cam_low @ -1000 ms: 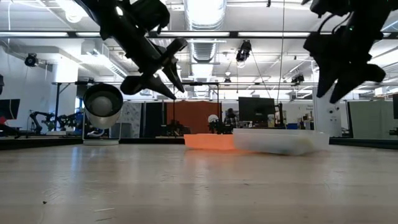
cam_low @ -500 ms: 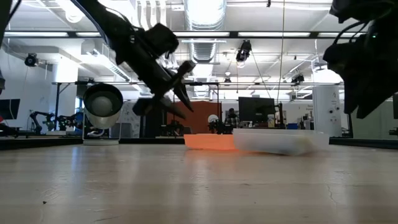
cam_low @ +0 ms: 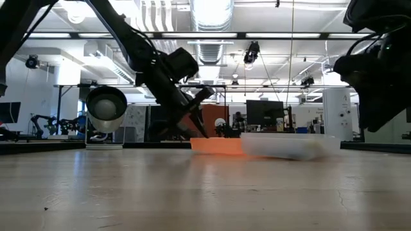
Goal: Pick & place school supplies into a supply box
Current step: Close the orange supply box
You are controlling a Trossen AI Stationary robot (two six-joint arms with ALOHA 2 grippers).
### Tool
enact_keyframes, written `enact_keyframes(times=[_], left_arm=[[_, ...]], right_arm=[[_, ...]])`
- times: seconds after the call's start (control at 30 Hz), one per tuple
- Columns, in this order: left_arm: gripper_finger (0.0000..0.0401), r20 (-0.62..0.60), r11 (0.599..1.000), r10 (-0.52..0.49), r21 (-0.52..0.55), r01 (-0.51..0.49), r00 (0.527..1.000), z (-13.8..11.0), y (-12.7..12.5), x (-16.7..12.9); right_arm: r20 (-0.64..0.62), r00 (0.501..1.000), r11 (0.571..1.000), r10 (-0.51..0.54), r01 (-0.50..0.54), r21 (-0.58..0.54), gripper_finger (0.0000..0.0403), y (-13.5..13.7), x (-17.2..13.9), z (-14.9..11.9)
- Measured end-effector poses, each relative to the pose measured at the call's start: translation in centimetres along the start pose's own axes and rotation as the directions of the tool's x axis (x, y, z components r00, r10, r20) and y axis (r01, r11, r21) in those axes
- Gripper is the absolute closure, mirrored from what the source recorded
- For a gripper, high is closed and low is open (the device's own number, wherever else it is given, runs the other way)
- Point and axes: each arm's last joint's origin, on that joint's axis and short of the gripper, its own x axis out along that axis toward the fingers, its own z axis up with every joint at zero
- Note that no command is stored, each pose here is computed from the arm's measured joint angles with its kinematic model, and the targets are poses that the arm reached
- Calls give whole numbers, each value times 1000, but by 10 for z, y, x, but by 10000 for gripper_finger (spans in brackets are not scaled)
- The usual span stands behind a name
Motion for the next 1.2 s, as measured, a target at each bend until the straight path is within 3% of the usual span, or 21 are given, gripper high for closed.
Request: enact_keyframes(times=[0.27, 0.57, 0.9, 1.07, 1.2], left_arm=[[340, 26, 996, -80, 40, 78, 996, 11, -19, -15], [346, -16, 993, -101, 56, 102, 995, 10, -20, -16], [350, 52, 998, 6, 68, -9, 999, 17, -9, -18], [391, 88, 997, 35, 59, -40, 996, 21, -5, -18], [400, 63, 996, 66, 50, -69, 996, 20, 4, -6]], right_arm=[[-42, 999, 1000, -2, 2, -1, 334, -2, 3, -2], [-54, 998, 1000, -14, 13, -22, 312, -5, 5, -4], [-99, 995, 999, -27, 24, -29, 328, -8, 7, -6], [-97, 995, 999, -26, 24, -27, 358, -8, 7, -6], [-90, 995, 999, -32, 32, -8, 368, -10, 10, -6]])
